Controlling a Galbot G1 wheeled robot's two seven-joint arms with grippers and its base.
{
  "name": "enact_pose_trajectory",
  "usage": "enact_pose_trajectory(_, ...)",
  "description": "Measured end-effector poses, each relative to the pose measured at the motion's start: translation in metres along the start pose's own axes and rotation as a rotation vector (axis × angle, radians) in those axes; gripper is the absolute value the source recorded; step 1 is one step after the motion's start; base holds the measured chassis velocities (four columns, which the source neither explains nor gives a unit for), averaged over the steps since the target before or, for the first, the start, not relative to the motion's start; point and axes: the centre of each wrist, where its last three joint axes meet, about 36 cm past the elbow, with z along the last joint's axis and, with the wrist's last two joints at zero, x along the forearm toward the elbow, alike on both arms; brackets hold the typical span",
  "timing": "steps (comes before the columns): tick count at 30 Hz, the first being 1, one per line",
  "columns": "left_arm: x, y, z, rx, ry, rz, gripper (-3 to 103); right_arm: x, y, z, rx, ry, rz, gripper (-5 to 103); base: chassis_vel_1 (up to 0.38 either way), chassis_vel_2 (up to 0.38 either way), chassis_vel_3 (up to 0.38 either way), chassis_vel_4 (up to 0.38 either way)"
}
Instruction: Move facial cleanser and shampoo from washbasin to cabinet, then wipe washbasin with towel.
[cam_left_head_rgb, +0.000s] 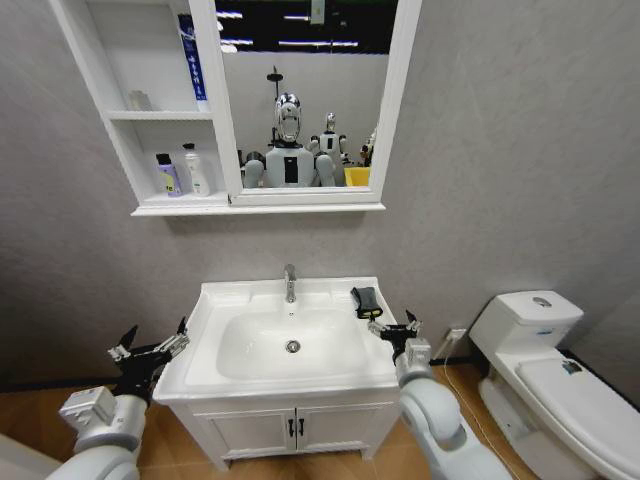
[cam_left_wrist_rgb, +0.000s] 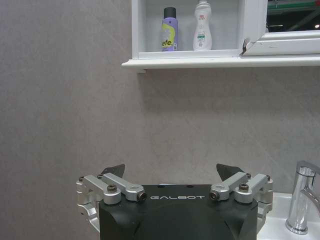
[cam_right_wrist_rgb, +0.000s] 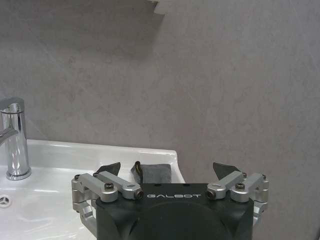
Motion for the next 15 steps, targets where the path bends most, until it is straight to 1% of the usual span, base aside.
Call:
enact_pose_trajectory(3, 0.0, 0.0, 0.0, 0.0, 0.0, 0.0, 100, 0.004, 0.002, 0.0, -0.001, 0.005, -0.004, 100, 0.0, 0.0, 0.0, 0.0)
enact_pose_trajectory(8, 0.0, 0.0, 0.0, 0.0, 0.0, 0.0, 100, 0.008, 0.004, -0.001, 0.002, 0.011, -0.01, 100, 0.08, -0.1, -0.063, 0.077)
enact_pose_trajectory(15, 0.0, 0.0, 0.0, 0.0, 0.0, 0.0, 100, 0.015, 0.006, 0.005, 0.016, 0.027, -0.017, 100, 0.186, -0.202, -0.19, 0.178)
